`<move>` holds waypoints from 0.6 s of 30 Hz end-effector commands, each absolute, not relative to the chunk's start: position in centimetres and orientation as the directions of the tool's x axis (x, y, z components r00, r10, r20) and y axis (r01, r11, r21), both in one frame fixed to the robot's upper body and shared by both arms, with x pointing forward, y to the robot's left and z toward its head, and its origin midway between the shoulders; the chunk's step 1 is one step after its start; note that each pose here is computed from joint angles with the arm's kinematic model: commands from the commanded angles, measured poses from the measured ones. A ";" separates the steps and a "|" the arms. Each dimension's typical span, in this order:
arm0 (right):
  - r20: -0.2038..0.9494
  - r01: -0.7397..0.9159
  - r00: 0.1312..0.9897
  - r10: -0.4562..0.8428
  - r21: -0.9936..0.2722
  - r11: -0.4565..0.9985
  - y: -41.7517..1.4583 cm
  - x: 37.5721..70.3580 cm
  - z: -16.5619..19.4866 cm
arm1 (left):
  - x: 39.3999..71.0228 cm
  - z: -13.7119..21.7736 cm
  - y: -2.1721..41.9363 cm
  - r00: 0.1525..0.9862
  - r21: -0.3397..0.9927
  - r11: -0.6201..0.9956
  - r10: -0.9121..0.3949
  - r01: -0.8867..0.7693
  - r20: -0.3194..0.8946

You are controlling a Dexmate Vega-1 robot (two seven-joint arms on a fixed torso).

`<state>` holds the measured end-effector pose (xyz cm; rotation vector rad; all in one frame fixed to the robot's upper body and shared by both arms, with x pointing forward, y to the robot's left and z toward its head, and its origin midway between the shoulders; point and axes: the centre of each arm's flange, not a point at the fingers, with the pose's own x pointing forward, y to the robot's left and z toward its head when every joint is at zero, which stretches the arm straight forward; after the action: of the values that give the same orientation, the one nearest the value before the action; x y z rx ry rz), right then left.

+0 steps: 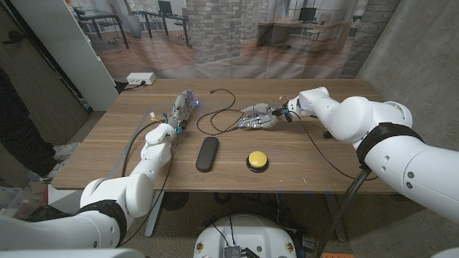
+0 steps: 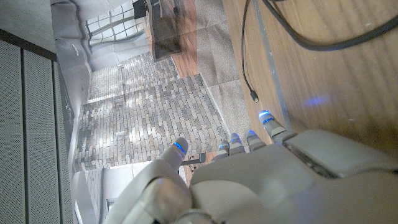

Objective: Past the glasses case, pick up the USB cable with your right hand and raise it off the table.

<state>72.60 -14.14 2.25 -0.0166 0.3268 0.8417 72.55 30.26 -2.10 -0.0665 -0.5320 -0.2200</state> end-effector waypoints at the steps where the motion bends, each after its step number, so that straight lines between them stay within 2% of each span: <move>1: -0.277 -0.731 0.631 0.725 0.100 0.675 -12.5 72.8 2.1 | 72.7 -2.1 30.6 0.839 -0.009 0.974 -0.190 0.226 0.509; 18: -0.270 -0.743 0.627 0.730 0.073 0.665 -10.2 72.7 2.1 | 73.0 -2.0 30.9 0.840 -0.011 0.973 -0.194 0.231 0.507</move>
<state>72.71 -11.68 2.17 -0.0339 0.3007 0.8407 72.85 30.71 -2.07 -0.0708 -0.5283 -0.2211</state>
